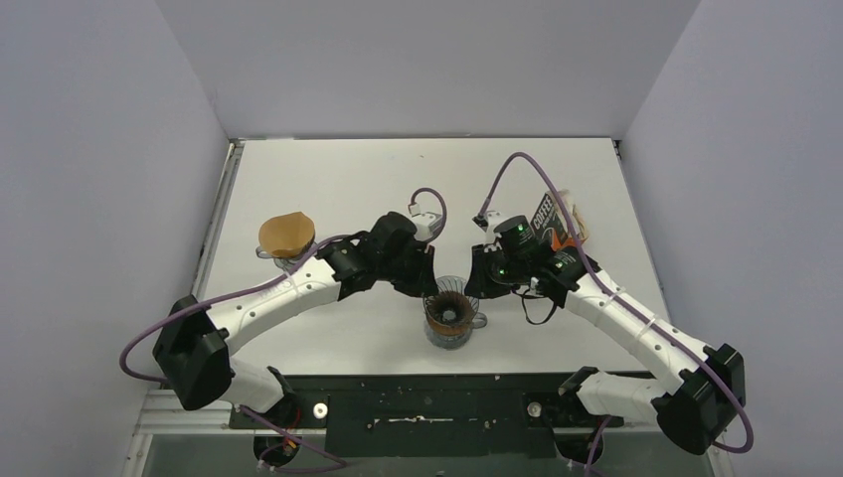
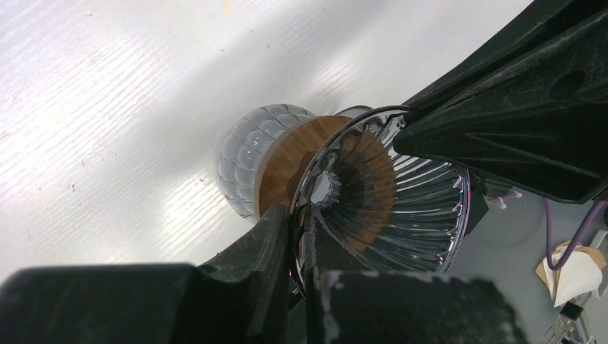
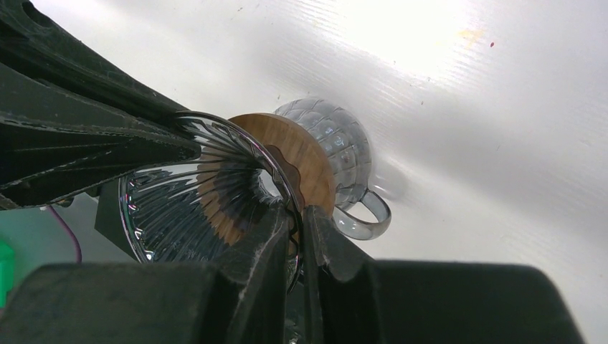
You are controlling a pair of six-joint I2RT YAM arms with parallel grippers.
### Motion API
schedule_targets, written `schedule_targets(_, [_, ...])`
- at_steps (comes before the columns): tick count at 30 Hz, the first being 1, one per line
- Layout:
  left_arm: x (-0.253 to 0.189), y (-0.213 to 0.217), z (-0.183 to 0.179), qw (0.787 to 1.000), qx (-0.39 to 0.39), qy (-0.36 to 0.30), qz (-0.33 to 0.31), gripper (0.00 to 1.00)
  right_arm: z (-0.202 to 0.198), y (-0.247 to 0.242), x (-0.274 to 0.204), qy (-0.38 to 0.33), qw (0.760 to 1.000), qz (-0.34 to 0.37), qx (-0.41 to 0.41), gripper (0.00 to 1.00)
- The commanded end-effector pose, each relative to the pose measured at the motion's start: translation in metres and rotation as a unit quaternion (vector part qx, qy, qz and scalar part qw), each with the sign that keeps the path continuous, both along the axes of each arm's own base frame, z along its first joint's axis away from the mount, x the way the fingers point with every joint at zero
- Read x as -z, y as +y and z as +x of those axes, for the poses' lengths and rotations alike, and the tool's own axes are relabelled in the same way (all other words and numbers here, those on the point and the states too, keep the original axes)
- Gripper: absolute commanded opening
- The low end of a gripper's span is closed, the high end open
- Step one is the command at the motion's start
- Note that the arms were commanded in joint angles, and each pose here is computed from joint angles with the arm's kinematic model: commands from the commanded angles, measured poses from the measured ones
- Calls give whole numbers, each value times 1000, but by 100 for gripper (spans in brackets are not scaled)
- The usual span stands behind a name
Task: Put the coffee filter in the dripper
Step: Place the coffee dripper in the dripper holder.
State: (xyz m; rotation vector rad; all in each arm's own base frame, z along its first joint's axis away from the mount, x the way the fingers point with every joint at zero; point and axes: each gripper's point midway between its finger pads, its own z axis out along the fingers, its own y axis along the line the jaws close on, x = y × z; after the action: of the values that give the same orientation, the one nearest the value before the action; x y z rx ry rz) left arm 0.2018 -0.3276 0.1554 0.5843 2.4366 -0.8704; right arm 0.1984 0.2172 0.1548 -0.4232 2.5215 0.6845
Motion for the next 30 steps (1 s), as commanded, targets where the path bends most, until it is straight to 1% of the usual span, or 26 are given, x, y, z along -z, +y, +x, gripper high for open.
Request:
schedule_targets(1, [6,-11,-31,997,68,24,17,0,-5,5,12,20,1000,-22,-8,3])
schedule_targets(3, [3,-11,-29,998,65,19,18,0,-3,6,7,15,1000,-18,-5,6])
schedule_targets(5, [0,-11,-28,998,64,17,20,2,0,6,4,11,1000,-15,0,7])
schedule_targets(13, [-12,-11,-22,998,59,4,19,14,5,9,-11,-2,1000,4,9,19])
schedule_targets(17, [-14,-11,-21,998,58,3,19,19,6,11,-14,-2,1000,11,9,22])
schedule_targets(22, [-19,-11,-19,998,53,-4,16,31,9,13,-22,-11,1000,20,12,28])
schedule_targets(27, [-26,-7,-14,999,40,-15,18,40,12,11,-26,-19,1000,14,15,34])
schedule_targets(30, [-30,-4,-11,999,36,-22,20,43,16,7,-31,-30,999,6,22,37])
